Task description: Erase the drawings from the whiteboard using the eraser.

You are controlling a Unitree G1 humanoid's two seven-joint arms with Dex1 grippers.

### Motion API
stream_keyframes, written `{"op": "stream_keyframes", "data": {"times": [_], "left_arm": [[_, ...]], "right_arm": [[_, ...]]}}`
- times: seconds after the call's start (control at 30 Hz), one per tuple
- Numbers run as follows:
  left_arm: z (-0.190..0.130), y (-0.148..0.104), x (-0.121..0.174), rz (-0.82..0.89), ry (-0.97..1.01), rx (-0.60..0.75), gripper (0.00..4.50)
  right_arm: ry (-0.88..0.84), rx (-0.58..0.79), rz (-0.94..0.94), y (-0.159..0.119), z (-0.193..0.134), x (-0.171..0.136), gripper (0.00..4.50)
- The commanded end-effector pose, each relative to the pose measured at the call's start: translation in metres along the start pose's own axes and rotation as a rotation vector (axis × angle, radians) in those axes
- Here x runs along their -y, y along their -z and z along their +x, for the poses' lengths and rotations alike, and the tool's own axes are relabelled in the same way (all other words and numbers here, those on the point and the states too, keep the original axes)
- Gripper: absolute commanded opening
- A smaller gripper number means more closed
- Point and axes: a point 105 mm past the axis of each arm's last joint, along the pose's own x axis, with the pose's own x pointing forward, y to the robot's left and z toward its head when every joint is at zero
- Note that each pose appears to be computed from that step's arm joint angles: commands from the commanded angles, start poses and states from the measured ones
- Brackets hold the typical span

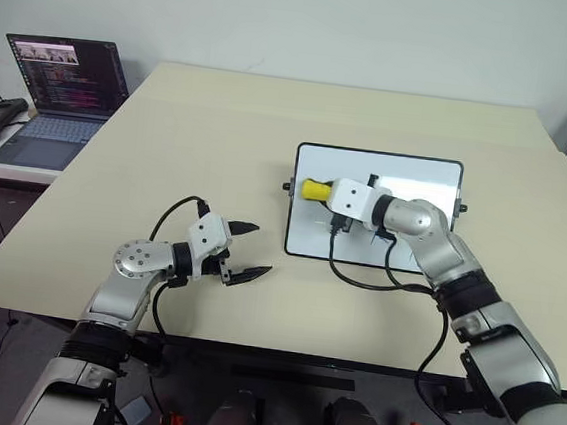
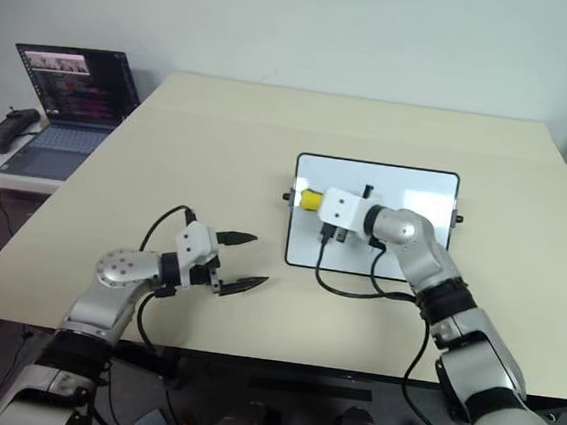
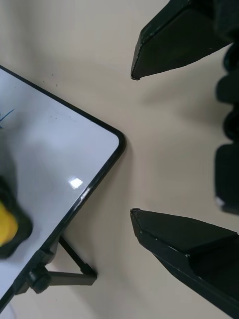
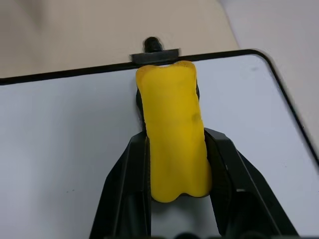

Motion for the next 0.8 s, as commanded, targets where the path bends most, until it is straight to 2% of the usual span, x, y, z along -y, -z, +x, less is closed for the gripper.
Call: {"op": "stream_keyframes", "data": {"times": [0.03,0.13,0.23,0.4,0.5,0.8], "left_arm": [[-0.004,-0.039,-0.011,0.032,-0.004,0.107,4.50],[-0.009,-0.064,-0.014,0.044,0.022,0.149,4.50],[-0.012,-0.076,-0.015,0.066,0.036,0.149,4.50],[-0.009,-0.076,-0.012,0.071,0.065,0.132,4.50],[-0.007,-0.073,-0.008,0.065,0.091,0.119,4.50],[-0.010,-0.067,-0.010,0.103,0.119,0.051,4.50]], "right_arm": [[-0.016,0.163,0.152,-0.030,-0.035,0.015,1.12],[-0.033,0.185,0.213,-0.039,-0.075,0.023,1.12],[-0.045,0.157,0.243,-0.039,-0.108,0.024,1.12],[0.073,-0.040,0.289,0.004,-0.182,0.035,1.12],[0.105,-0.181,0.310,0.032,-0.221,0.029,1.12],[0.058,-0.377,0.314,0.056,-0.255,0.003,1.12]]}}
